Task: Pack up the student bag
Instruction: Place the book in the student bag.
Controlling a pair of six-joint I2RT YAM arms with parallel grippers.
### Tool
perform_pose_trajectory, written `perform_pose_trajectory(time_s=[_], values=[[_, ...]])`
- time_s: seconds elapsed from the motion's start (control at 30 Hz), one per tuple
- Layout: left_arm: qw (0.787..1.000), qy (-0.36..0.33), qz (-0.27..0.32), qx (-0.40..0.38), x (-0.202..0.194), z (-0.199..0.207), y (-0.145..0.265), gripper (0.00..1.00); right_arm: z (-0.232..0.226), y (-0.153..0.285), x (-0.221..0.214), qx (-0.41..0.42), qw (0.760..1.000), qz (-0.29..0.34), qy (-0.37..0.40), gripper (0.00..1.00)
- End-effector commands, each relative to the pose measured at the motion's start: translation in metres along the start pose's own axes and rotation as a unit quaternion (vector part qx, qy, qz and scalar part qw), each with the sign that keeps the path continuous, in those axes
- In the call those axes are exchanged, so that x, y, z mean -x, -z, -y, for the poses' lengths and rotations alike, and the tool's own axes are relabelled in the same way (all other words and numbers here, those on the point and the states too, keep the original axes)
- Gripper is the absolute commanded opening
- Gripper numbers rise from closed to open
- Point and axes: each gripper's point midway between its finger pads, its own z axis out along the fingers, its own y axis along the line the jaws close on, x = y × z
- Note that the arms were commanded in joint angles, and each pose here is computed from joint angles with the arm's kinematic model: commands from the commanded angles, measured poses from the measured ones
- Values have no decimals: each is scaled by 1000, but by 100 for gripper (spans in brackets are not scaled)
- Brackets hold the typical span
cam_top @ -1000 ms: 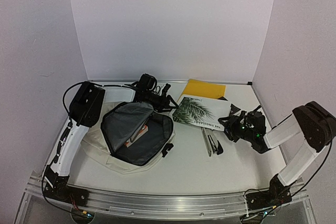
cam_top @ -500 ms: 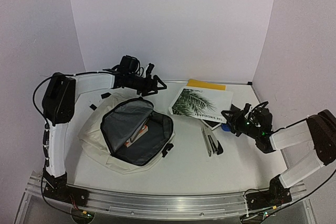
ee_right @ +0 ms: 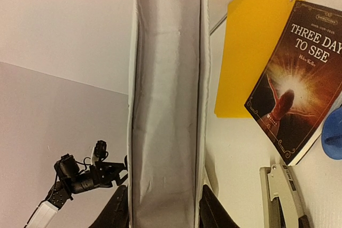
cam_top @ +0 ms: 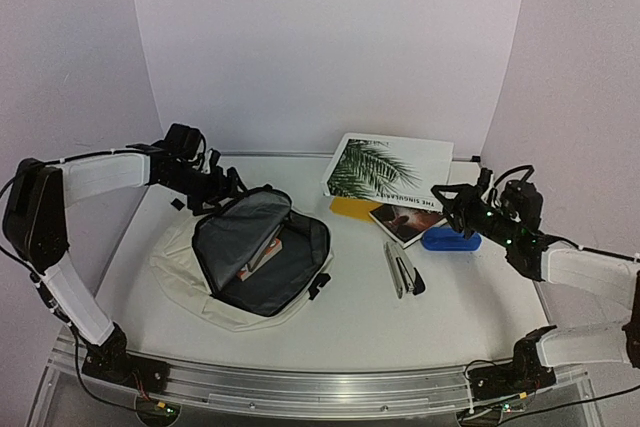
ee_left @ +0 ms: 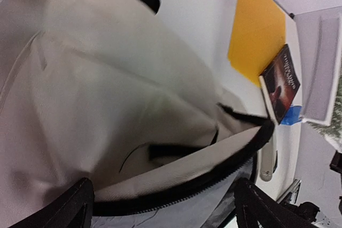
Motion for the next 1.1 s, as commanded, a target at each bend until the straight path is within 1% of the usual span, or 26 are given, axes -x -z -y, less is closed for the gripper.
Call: perform_pose_trajectory(time_s=[0.0,0.07,0.23,0.37,0.43,0.57,0.6,0.67,0.77,0.83,0.9,0.97,1.0,1.07], values=[[995,25,26,88,-20,-29,44,94,-27,7,1,10,999,-28,46,32],[992,45,22,117,-35,-43,57,95,-28,8,-4,11,998,-41,42,31],[988,67,27,140,-53,-57,71,96,-29,7,-7,13,998,-49,39,30],[986,75,22,145,-62,-63,71,96,-31,6,-12,20,997,-65,41,30],[987,80,16,135,-63,-62,66,93,-30,5,-18,22,996,-82,40,30],[990,83,14,117,-61,-58,57,79,-22,3,-34,20,992,-115,36,30],[990,83,13,116,-61,-58,54,73,-19,2,-41,20,991,-130,33,30],[990,82,13,116,-60,-60,49,64,-18,1,-50,23,988,-150,34,30],[990,85,12,115,-61,-64,41,56,-15,-2,-65,23,983,-181,38,30],[990,89,7,112,-61,-64,35,46,-11,-5,-77,20,978,-203,36,30],[989,92,8,113,-59,-64,33,33,-12,-8,-90,22,973,-226,39,30],[989,94,15,115,-57,-65,36,24,-13,-11,-102,23,969,-243,44,30],[989,93,26,113,-54,-62,40,16,-13,-12,-108,21,967,-251,47,30],[990,88,42,100,-49,-56,46,8,-13,-13,-114,20,965,-258,50,30]])
